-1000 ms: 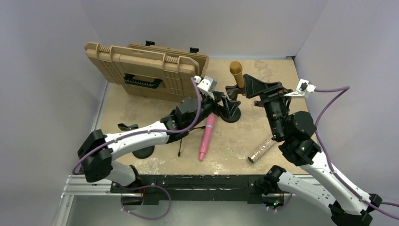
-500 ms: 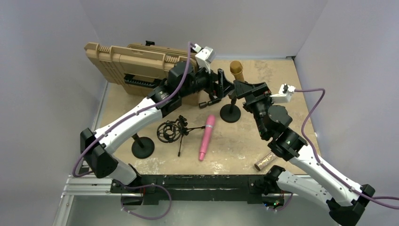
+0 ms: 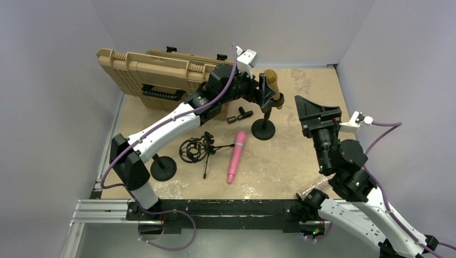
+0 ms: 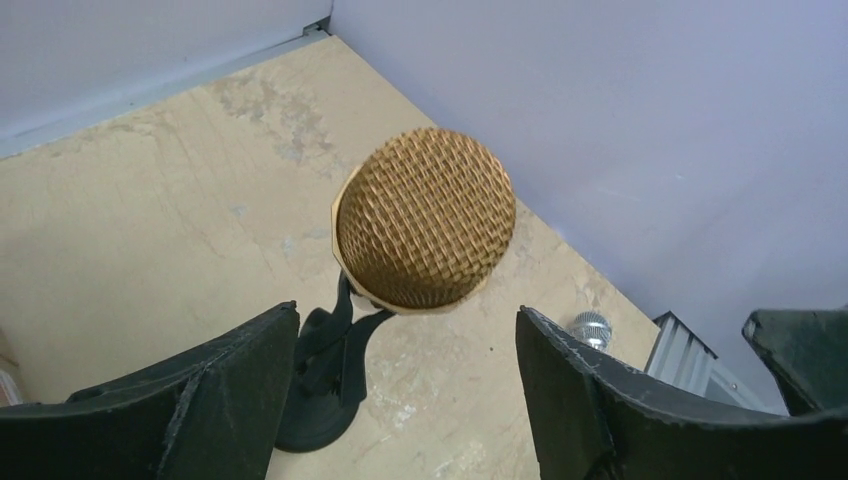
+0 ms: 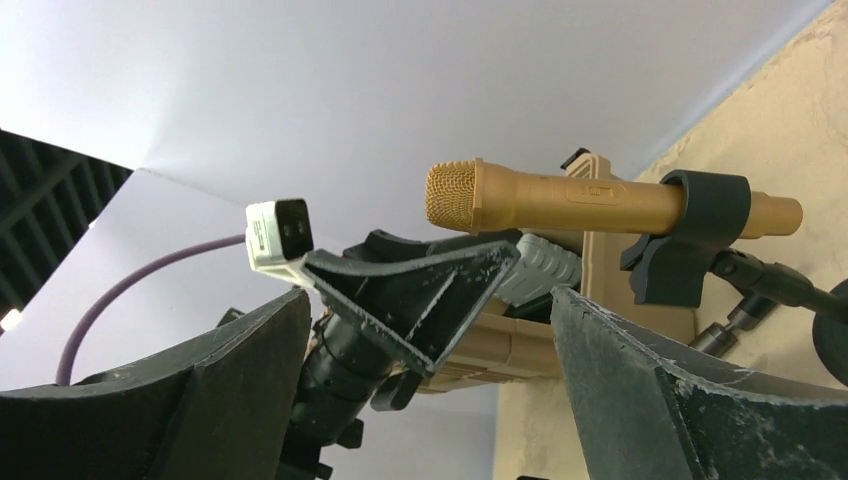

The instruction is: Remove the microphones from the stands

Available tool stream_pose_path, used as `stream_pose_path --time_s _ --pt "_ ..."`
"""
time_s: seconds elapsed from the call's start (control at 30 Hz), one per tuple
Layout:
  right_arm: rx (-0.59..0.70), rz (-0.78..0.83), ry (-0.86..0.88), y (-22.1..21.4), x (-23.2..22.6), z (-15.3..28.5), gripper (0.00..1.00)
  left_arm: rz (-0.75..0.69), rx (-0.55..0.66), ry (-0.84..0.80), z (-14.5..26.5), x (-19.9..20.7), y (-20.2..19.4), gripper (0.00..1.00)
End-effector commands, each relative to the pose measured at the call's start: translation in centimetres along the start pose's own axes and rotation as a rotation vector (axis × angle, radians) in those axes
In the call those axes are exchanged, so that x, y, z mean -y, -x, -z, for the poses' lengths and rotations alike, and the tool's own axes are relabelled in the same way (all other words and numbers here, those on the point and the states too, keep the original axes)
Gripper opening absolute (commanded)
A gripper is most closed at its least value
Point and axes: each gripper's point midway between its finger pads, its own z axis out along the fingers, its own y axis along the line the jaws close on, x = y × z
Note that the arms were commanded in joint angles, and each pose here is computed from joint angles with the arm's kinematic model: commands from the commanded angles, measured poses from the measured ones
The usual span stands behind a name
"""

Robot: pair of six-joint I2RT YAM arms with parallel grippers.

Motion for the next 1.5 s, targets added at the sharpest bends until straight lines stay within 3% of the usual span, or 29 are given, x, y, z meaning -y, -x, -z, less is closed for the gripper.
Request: stream_pose_path --time_s 0.0,0.17,0.27,0.47,0.63,0.8,0.93,1.23,1.47 --pt "-0.006 0.028 -0.025 -0.8 0.9 -0.5 0.88 -0.020 0.169 -0.013 -0.8 0.9 5.3 0.75" --pt "-0.014 0.039 -0.028 -1.1 1.1 -0.6 0.88 -0.054 0.239 0.027 -1.3 1.0 6.6 0.72" --pt "-0.030 0.048 -0.014 -1.6 1.0 -0.6 0.88 -0.070 0.253 0.076 -1.8 0.3 6.7 0.64" --pt "-0.084 0.069 -0.038 -3.8 2.3 -1.3 0.89 -0.088 0.261 0.127 -2.0 0.1 6.5 0.32" --pt "-0.134 0.132 -0.061 -6.4 3.7 -2.5 0.89 -0.223 0.313 0.271 -0.5 1.4 7.4 0.00" --pt "-0.190 0.201 -0.144 -9.7 6.7 -4.1 0.90 -0.191 0.299 0.576 1.4 0.9 7.1 0.00" --pt "-0.201 0.200 -0.168 -10.5 7.6 -4.3 0.90 -0.092 0.236 0.700 1.6 0.0 5.1 0.00" --pt "-0.135 0.144 -0.136 -8.1 6.2 -3.6 0.90 -0.012 0.246 0.634 0.8 1.9 5.7 0.00" --pt "-0.139 0.208 -0.177 -10.0 8.4 -4.9 0.90 0.135 0.270 0.588 1.3 3.3 6.8 0.00"
